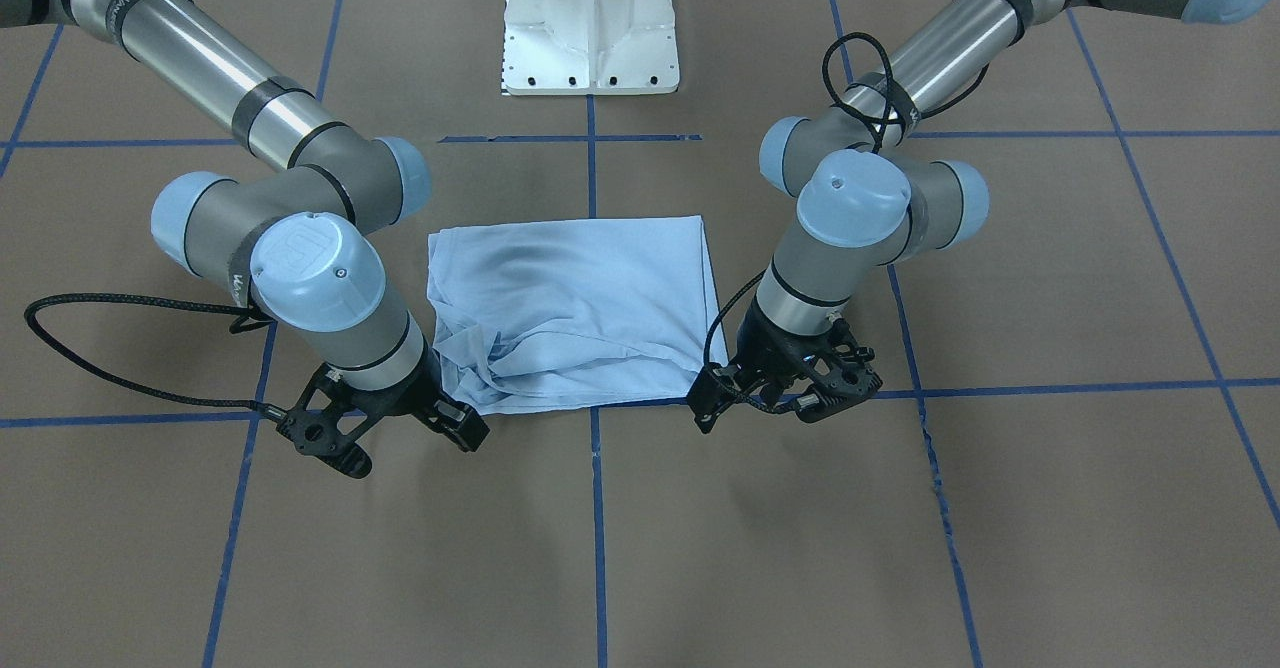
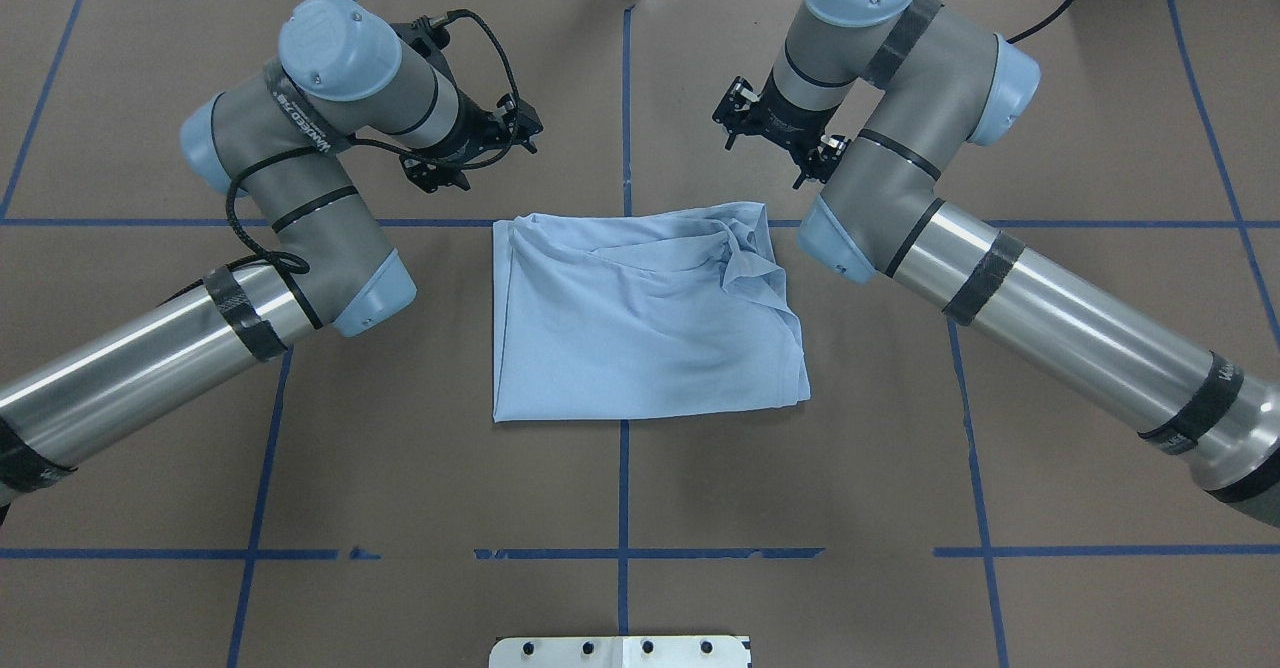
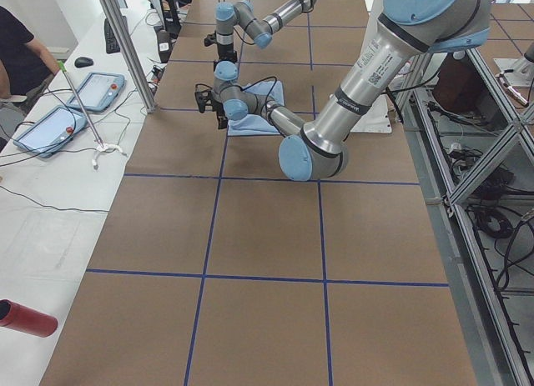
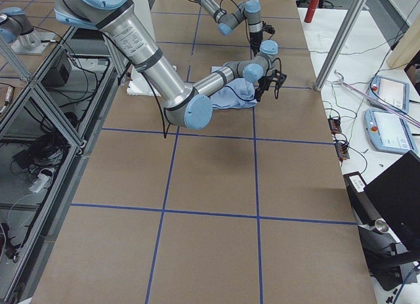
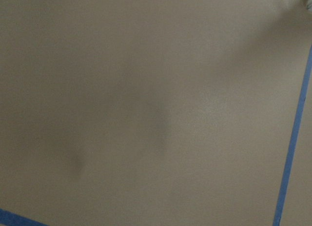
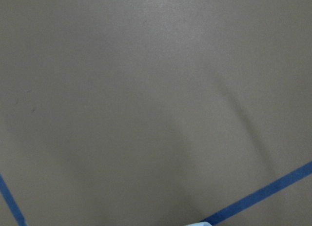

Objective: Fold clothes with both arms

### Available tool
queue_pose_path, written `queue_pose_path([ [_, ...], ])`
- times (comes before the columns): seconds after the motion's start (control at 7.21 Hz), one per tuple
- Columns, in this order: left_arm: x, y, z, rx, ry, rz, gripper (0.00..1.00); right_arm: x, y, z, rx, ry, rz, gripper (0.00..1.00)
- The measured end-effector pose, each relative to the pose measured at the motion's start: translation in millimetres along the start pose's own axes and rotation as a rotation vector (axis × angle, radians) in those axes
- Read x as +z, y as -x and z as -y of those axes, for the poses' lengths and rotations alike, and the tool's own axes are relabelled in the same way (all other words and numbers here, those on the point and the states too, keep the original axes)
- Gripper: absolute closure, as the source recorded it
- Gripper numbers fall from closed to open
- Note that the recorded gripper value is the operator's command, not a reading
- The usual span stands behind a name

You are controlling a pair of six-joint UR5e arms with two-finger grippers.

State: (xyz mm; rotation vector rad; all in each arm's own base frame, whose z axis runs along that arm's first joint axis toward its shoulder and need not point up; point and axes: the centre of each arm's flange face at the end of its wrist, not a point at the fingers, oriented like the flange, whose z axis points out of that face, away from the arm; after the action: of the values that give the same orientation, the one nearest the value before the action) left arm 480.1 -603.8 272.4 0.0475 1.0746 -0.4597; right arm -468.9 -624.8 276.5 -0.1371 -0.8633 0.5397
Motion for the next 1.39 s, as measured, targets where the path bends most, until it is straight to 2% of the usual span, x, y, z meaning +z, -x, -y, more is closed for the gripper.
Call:
queue_pose_path([
  [0.14, -16, 14, 2, 0.025, 0.024, -0.012, 0.00, -12, 1, -17, -0.025, 0.011, -0.005, 0.00],
  [0.28, -34, 34, -3, 0.051, 0.040, -0.022, 0.00, -14, 2, -50, -0.067, 0.022, -0.048, 0.00],
  [0.55, -55, 47, -10, 0.055, 0.062, -0.003, 0.00, 17, 1, -123, -0.206, -0.009, -0.153, 0.00],
  [0.69, -58, 48, -11, 0.053, 0.065, 0.004, 0.00, 32, -2, -144, -0.271, -0.029, -0.191, 0.00],
  [0.83, -59, 47, -12, 0.052, 0.068, 0.007, 0.00, 42, -5, -151, -0.339, -0.046, -0.227, 0.00],
  [0.97, -59, 47, -12, 0.052, 0.069, 0.007, 0.00, 47, -8, -142, -0.395, -0.061, -0.253, 0.00],
  [1.39, -58, 46, -13, 0.055, 0.072, 0.002, 0.00, 62, -20, -98, -0.462, -0.080, -0.320, 0.00],
])
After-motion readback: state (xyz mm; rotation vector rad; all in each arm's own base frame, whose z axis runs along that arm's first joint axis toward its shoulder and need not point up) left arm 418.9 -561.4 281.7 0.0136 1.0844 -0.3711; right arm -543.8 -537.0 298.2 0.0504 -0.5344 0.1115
